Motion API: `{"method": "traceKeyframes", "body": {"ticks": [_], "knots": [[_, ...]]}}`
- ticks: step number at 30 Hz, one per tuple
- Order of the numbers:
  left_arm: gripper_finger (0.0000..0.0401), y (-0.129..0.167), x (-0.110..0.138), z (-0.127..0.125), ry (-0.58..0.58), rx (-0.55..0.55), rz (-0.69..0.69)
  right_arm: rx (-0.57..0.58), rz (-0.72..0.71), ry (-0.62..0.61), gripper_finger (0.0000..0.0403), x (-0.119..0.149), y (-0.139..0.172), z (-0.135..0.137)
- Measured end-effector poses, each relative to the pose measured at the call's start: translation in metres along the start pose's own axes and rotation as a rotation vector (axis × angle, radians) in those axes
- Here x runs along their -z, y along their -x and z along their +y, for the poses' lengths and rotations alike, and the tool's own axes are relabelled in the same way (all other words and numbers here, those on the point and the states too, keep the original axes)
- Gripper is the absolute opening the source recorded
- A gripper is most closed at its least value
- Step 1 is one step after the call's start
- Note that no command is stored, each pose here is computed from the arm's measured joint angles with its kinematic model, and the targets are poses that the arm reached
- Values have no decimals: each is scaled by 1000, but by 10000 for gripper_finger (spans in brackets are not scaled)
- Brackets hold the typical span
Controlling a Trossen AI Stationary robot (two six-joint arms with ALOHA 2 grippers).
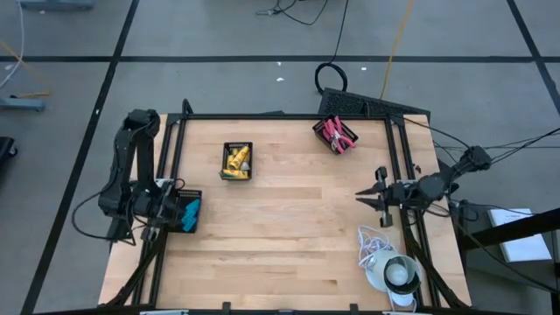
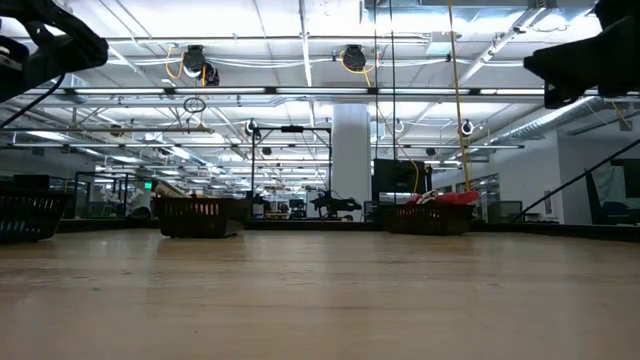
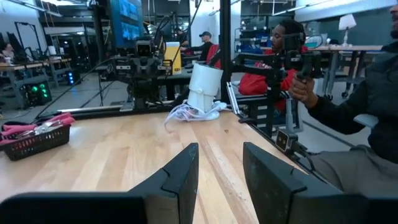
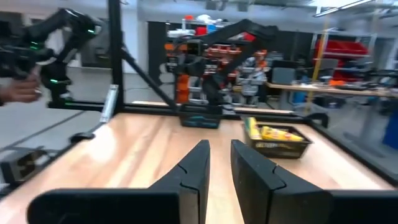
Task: Pick & Place School Supplies
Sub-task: Return to Home Position
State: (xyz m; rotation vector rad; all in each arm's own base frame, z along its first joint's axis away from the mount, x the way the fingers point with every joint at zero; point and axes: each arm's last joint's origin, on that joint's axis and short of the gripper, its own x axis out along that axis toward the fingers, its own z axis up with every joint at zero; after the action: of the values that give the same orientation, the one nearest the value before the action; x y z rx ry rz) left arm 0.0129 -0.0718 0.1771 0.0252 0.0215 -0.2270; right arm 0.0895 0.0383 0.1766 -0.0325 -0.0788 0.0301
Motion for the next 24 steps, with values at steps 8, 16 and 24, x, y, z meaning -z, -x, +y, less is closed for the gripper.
{"method": "traceKeyframes", "body": {"ticks": [8, 16, 24], "knots": [[127, 0, -2, 7, 24, -1, -5, 49, -12, 52, 55, 0, -6, -15], [127, -1, -2, 9, -2, -20, -25, 87, -4, 79, 55, 2, -9, -40], [127, -11, -2, 15, 63, -194, -26, 83, -6, 86, 55, 2, -8, -53]]}}
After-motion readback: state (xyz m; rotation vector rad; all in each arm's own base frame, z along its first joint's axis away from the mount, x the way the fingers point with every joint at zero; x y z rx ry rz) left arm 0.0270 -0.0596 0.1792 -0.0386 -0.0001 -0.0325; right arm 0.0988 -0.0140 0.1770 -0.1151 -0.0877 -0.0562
